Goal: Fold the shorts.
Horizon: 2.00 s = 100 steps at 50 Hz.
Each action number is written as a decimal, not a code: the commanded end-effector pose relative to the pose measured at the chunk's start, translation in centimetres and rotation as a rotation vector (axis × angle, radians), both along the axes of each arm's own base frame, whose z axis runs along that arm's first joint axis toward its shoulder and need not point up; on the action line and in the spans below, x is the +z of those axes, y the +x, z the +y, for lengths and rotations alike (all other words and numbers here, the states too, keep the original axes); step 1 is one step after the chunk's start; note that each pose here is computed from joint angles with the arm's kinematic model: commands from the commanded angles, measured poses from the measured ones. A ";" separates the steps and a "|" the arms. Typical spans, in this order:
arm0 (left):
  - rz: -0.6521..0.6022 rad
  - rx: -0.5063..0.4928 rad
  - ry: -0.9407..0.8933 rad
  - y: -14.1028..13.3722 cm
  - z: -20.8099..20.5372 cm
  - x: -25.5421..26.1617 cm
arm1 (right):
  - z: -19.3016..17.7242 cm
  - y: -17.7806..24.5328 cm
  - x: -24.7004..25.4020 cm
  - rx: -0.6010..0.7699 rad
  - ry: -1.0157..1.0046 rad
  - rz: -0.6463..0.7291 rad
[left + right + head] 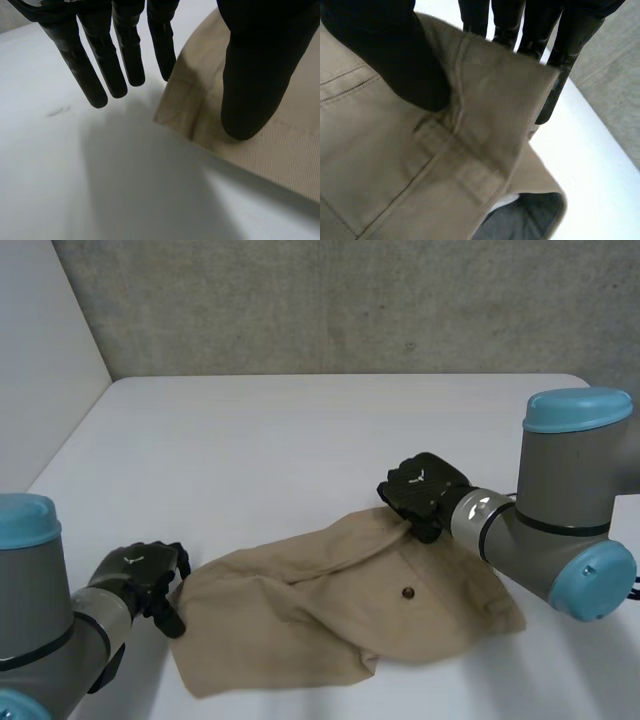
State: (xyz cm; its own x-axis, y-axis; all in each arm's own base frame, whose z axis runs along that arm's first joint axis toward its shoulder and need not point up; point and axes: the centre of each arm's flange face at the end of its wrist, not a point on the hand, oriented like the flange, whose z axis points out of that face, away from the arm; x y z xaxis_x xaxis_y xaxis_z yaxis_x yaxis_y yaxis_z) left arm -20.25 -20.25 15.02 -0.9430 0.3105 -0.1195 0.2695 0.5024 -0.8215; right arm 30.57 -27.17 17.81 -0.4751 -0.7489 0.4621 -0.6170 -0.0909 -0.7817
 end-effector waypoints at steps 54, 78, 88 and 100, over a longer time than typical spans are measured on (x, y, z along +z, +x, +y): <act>0.070 -0.027 -0.779 -6.1 -9.3 7.7 | -3.8 1.3 4.5 -0.026 -0.381 -0.310; -0.277 -0.170 -0.032 -1.3 1.5 0.1 | 3.7 -4.9 -1.5 -0.126 0.203 0.098; -0.329 -0.397 0.241 -0.6 9.5 1.1 | 10.2 -9.0 -0.9 -0.029 0.423 0.423; -0.260 -0.447 0.003 -2.1 6.0 5.9 | 9.1 -9.3 2.6 -0.016 0.337 0.330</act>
State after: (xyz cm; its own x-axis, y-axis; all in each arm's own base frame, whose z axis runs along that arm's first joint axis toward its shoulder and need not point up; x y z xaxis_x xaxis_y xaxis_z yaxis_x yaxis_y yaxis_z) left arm -21.17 -10.06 18.60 -0.6268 0.7417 -0.2388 0.7068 0.4123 -0.5748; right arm 20.82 -16.00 18.82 -0.2969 -0.9131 0.2795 -0.8870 0.1553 -0.4348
